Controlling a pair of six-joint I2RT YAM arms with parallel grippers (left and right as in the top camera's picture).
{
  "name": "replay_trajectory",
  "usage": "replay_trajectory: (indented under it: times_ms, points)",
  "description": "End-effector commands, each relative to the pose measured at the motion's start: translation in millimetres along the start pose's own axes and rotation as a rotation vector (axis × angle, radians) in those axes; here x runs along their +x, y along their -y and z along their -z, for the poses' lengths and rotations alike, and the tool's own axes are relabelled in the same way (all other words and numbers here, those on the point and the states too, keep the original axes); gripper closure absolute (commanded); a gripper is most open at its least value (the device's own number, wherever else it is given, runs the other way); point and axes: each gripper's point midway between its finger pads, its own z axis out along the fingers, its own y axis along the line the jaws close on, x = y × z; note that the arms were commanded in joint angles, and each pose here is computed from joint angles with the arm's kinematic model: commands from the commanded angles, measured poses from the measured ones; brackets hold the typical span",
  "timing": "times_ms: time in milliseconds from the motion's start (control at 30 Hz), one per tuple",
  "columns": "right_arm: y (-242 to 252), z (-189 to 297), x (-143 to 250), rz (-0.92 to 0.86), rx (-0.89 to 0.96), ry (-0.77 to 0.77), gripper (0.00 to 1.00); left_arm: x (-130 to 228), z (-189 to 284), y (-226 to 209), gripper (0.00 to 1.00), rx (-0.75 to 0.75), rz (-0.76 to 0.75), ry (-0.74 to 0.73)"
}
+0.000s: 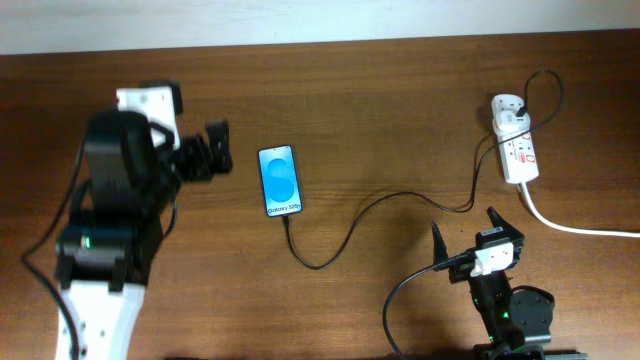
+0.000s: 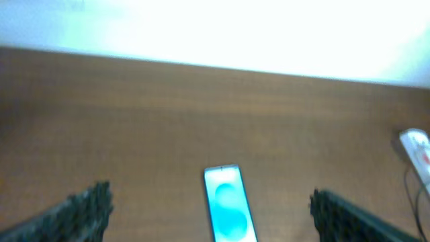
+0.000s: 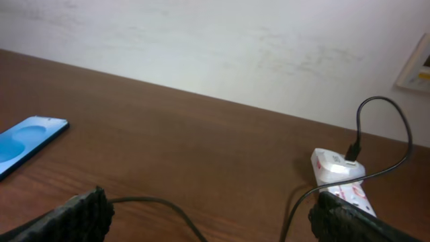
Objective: Plug charger to phone and switch on socket
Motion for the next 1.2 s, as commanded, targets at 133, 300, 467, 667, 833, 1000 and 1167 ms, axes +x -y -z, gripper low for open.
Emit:
replay_trajectory:
  times_ms: [133, 300, 467, 667, 833, 1000, 1167]
  points:
    - [-1.2, -0.1, 2.2, -0.004, -0.002, -0.003, 0.02, 88.6, 21.3, -20.7, 0.01, -0.017, -0.169, 0.209]
    - [-1.2, -0.1, 2.1, -0.004, -0.002, -0.002, 0.02, 134.8, 25.5, -28.4, 0.01, -0.027, -0.301, 0.396]
    - [-1.1, -0.1, 2.2, -0.004, -0.002, -0.002, 0.02, 155.9, 21.5, -33.5, 0.01, -0.045, -0.362, 0.472]
    - [-1.2, -0.1, 2.1, -0.004, -0.002, -0.002, 0.02, 180.5, 10.8, -45.4, 0.01, -0.074, -0.360, 0.495]
    - [-1.2, -0.1, 2.1, -0.004, -0.002, -0.002, 0.02, 187.3, 10.6, -47.1, 0.01, -0.077, -0.358, 0.474]
    - [-1.1, -0.1, 2.2, -0.004, -0.002, -0.002, 0.02, 187.2, 10.7, -47.0, 0.01, -0.077, -0.358, 0.474]
    - [-1.1, -0.1, 2.2, -0.004, -0.002, -0.002, 0.02, 187.2, 10.7, -47.0, 0.01, -0.077, -0.358, 0.474]
